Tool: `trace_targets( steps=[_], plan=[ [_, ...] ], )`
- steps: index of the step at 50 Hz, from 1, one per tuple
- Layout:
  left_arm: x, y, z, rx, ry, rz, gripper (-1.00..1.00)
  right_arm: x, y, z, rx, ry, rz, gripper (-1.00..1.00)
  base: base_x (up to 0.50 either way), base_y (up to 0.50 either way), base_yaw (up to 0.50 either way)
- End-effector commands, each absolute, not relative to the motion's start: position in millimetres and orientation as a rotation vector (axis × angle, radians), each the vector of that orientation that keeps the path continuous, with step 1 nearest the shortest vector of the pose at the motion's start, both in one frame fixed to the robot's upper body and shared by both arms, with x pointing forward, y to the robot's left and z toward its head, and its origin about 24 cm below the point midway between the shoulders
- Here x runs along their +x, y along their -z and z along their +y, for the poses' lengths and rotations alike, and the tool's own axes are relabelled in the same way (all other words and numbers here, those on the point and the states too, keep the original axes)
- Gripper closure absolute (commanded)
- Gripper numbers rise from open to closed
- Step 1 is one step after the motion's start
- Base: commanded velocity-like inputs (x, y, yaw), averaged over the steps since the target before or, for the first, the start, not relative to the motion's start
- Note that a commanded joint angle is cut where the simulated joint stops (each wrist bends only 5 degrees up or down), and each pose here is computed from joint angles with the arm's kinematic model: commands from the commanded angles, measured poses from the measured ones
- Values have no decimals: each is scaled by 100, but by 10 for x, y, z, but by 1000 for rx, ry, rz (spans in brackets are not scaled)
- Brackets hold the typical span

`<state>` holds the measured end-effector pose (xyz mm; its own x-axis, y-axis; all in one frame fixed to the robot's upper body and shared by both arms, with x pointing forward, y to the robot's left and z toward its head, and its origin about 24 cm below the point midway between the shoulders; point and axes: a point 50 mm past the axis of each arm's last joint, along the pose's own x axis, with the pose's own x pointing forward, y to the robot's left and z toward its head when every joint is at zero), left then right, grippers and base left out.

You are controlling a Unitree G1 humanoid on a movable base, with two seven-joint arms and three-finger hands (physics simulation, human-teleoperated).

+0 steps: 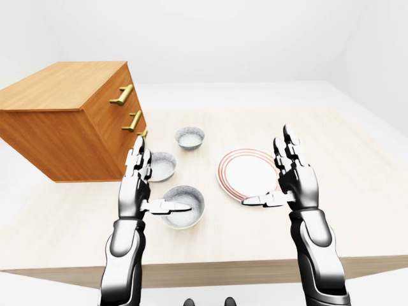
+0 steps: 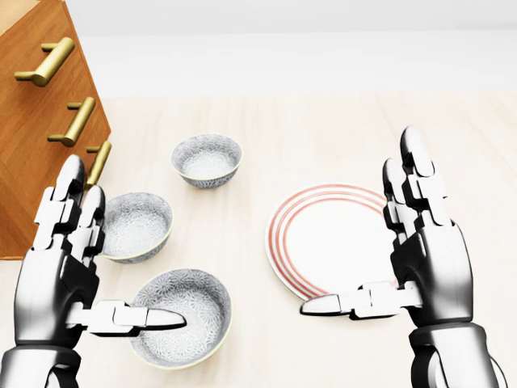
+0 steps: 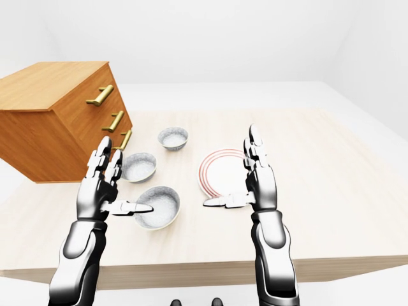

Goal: Put the bowl at the front on the plate.

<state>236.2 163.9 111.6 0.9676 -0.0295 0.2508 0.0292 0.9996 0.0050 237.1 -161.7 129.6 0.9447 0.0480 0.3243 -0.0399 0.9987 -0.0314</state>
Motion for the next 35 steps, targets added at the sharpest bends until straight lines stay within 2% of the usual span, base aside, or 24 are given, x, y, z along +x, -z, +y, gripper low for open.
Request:
trace_targets(
  steps=[1,12,21,33,35],
  plan=[
    [2355,-1073,1641,4,32,-235,-100,2351,-1315,-1601,-31,-51,-340,-100,0,50,0],
    [2339,-1158,1634,6,34,-272,-100,2383,-1250,-1584,-60,-38,-309,-100,0,49,0],
    [2345,-1156,1638,5,34,-271,-100,2372,-1288,-1597,-8,-50,-329,-100,0,0,0],
    [2347,-1171,1642,5,34,-278,-100,2361,-1287,-1600,-13,-51,-328,-100,48,0,0],
    [2353,-1084,1642,3,35,-239,-100,2361,-1285,-1599,-14,-52,-327,-100,50,0,0]
  ],
)
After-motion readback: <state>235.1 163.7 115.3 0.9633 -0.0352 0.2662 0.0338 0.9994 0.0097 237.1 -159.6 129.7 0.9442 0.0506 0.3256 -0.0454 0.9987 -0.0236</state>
